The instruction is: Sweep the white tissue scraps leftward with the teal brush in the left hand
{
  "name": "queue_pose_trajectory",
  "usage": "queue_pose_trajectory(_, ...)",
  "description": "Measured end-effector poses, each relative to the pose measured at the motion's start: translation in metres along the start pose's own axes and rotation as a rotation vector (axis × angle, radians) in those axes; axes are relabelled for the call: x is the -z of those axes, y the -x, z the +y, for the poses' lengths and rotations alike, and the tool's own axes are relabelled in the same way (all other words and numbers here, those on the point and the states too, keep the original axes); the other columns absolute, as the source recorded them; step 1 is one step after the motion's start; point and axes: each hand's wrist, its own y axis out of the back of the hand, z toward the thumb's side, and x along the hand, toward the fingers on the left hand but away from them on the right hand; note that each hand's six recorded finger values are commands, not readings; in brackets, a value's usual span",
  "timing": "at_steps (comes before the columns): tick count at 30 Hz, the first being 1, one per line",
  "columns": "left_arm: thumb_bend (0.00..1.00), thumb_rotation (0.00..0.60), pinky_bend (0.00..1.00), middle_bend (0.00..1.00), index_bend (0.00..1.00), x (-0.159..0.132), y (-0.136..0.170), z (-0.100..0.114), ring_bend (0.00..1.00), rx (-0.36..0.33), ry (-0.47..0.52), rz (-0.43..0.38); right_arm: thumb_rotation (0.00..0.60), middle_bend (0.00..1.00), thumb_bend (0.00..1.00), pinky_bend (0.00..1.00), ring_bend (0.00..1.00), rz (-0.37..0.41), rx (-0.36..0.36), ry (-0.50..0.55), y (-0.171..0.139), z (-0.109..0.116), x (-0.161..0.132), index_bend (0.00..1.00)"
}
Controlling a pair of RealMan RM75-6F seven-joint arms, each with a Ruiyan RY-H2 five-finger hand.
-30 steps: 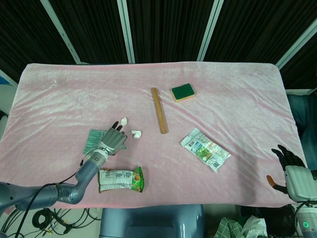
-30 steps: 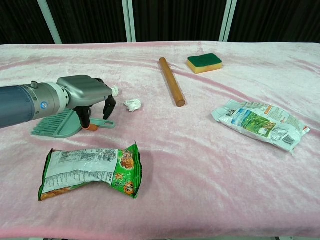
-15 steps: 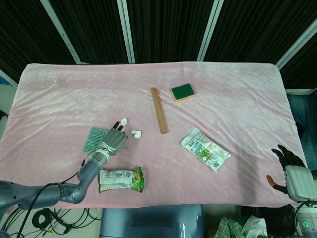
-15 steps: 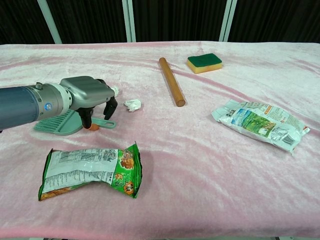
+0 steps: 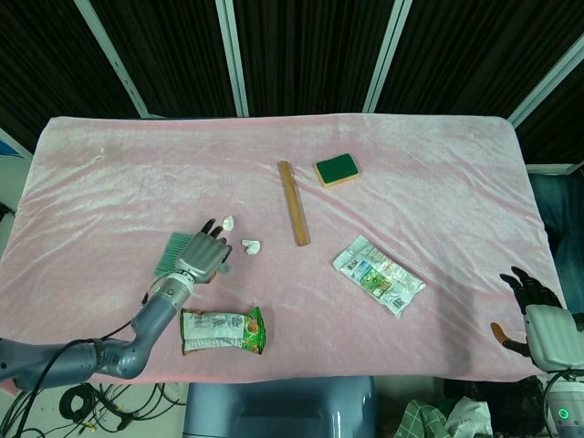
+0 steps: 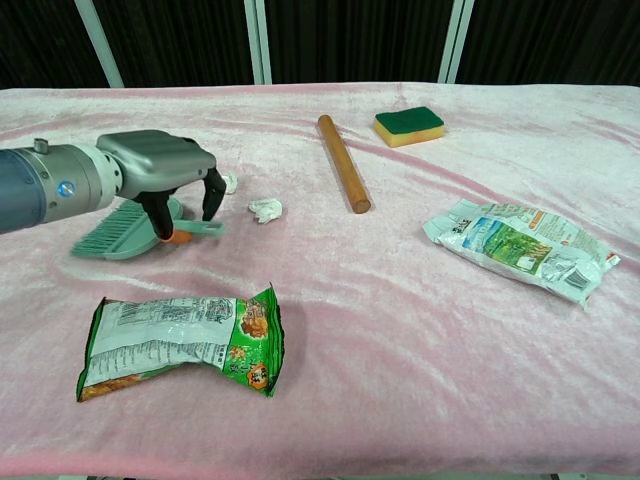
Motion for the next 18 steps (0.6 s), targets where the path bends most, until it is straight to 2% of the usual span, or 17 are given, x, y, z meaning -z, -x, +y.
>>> queue_pose_trajectory(13,0.44,0.600,0.05,0.37,0.56,0.063,0.023,0.046,0.09,-0.156,0.222,0.064,0.600,0.07,0.21,0.18,0.13,-0.005,0.001,-0.002,0.000,0.000,0.000,0.17)
queue_pose_trajectory(18,0.44,0.600,0.06,0.38,0.58,0.086,0.028,0.059,0.09,-0.195,0.270,0.094,0.600,0.07,0.21,0.18,0.13,-0.006,0.000,-0.002,0.000,-0.001,0.000,0.17)
